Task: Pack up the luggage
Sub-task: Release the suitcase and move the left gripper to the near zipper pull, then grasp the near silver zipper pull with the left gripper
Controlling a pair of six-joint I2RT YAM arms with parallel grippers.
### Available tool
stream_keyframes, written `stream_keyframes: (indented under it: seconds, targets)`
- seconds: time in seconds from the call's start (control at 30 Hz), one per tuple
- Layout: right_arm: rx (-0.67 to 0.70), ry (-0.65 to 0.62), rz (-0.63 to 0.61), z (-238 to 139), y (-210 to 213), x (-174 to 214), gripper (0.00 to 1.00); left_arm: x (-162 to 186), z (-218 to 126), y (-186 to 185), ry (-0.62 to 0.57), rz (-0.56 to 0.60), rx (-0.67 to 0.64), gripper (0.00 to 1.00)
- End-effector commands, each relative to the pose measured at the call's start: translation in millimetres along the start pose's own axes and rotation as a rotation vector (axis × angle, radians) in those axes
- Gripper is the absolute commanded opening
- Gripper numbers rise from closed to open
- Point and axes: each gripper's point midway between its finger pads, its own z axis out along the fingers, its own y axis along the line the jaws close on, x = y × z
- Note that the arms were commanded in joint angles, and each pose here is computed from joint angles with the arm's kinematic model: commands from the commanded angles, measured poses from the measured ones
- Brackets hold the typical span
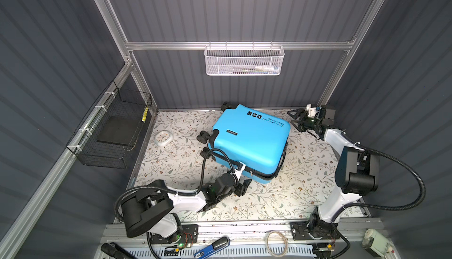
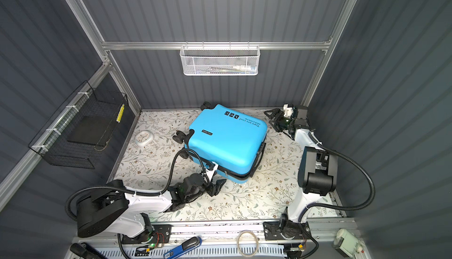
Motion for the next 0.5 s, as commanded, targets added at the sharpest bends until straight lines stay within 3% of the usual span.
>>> stream_keyframes:
  seconds: [0.0, 0.47]
  targets:
    - [-0.031, 0.014, -0.013, 0, 7, 2, 0.79, -27, 2, -9, -0.162, -0.009, 0.034, 0.63]
    - [-0.033, 0.055, -0.011, 9, 3, 16, 0.72, -31, 0, -15, -0.298, -0.099, 0.086, 0.52]
